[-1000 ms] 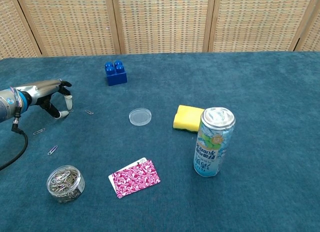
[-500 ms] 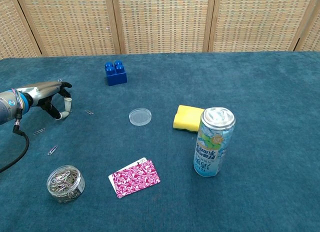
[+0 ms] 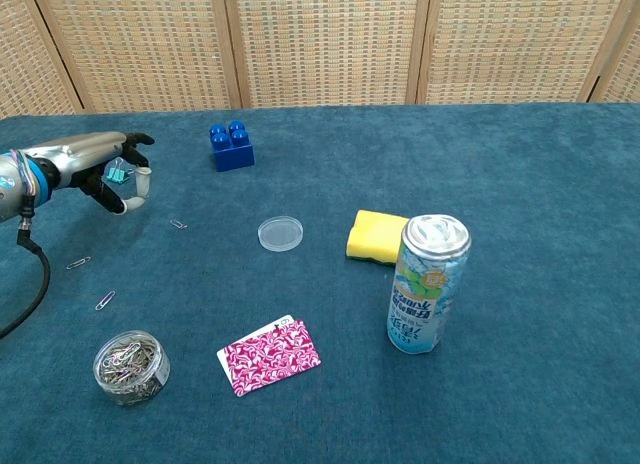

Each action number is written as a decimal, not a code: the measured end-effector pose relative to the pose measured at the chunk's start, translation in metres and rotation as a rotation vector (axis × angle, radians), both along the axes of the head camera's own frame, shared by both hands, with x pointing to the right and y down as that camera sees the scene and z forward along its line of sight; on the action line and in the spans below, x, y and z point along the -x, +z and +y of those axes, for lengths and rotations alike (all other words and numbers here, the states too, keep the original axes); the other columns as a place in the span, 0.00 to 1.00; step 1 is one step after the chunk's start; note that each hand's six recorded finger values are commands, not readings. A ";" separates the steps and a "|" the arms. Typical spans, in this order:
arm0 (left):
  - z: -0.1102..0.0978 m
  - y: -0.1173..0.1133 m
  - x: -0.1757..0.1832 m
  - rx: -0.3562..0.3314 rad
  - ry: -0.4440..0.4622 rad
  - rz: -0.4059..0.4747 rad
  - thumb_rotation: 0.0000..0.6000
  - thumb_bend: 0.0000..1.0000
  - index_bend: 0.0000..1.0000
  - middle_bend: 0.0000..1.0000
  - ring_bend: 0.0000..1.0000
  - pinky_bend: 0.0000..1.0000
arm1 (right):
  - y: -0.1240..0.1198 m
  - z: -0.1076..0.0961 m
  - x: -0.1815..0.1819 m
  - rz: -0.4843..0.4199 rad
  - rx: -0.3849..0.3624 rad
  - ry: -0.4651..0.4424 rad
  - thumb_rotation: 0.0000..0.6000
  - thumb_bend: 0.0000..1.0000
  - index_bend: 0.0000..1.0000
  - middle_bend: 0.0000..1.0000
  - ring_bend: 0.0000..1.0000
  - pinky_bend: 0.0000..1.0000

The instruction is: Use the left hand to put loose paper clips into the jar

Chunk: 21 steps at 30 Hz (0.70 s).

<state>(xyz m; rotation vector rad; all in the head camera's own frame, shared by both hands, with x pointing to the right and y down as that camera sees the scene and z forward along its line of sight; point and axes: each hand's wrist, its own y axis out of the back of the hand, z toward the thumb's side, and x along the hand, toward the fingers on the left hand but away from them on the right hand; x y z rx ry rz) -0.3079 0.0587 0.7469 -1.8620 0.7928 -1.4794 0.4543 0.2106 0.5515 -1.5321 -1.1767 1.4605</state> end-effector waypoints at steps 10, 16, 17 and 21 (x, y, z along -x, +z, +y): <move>0.069 -0.059 -0.030 0.003 0.291 0.101 1.00 0.44 0.69 0.00 0.00 0.00 | -0.002 0.001 0.003 -0.004 -0.006 -0.009 1.00 0.00 0.06 0.00 0.00 0.00; 0.115 -0.076 -0.028 0.064 0.425 0.062 1.00 0.44 0.69 0.00 0.00 0.00 | -0.005 0.001 0.002 -0.009 -0.012 -0.008 1.00 0.00 0.06 0.00 0.00 0.00; 0.121 -0.076 -0.028 0.073 0.444 0.057 1.00 0.44 0.69 0.00 0.00 0.00 | -0.005 0.001 0.002 -0.009 -0.013 -0.008 1.00 0.00 0.06 0.00 0.00 0.00; 0.137 -0.078 -0.030 0.091 0.489 0.041 1.00 0.44 0.69 0.00 0.00 0.00 | -0.006 0.001 0.002 -0.012 -0.016 -0.007 1.00 0.00 0.06 0.00 0.00 0.00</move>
